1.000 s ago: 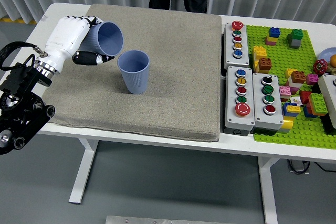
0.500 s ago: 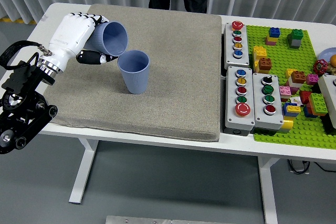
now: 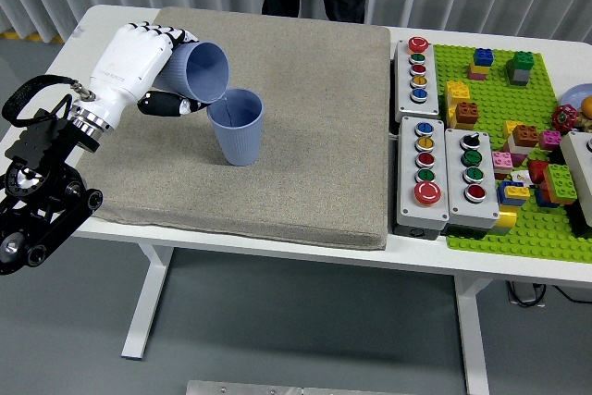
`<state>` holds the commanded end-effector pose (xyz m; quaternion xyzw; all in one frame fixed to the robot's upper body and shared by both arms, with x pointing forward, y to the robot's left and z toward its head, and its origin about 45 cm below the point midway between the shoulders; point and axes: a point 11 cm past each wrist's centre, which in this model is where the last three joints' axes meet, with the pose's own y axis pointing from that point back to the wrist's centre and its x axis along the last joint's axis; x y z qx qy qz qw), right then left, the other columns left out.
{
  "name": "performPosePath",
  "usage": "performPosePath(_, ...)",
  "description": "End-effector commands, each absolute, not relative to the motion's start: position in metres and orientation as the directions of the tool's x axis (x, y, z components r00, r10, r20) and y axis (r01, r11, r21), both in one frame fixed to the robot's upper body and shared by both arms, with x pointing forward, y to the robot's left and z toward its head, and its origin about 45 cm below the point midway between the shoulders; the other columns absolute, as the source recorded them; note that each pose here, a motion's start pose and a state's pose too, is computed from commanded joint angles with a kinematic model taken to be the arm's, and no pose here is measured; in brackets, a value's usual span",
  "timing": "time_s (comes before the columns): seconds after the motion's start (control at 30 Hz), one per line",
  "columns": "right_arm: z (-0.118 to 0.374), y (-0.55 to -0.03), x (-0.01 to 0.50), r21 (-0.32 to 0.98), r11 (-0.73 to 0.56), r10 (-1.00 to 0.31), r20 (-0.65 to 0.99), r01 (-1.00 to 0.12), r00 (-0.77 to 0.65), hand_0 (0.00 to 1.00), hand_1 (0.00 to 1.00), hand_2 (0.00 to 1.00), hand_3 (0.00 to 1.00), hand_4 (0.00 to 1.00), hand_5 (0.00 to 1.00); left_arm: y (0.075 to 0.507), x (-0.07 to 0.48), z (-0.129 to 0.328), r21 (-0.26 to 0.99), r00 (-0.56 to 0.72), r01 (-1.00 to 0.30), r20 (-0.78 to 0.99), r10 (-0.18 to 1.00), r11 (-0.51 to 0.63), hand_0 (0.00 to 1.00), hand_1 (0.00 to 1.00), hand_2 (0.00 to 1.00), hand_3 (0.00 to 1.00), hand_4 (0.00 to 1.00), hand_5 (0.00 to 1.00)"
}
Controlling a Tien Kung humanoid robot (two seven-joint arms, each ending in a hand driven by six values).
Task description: Pick cup pour cup place
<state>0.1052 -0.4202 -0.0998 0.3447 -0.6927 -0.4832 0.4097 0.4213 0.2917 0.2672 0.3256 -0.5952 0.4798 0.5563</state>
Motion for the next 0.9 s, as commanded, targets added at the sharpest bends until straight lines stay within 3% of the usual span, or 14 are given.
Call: performPosePath(0.9,-0.0988,-0.4203,0.1096,0.951,0.296,-0.871,0.230,-0.091,-0.434,0.723,0.691,0.736,0.703,0.332,0.280,0.2864,0.4239,0.2772,-0.200,-0.184,-0.904,0.980,0.078,0.378,0.510,0.486,0.510,0.530,0.838,0.207)
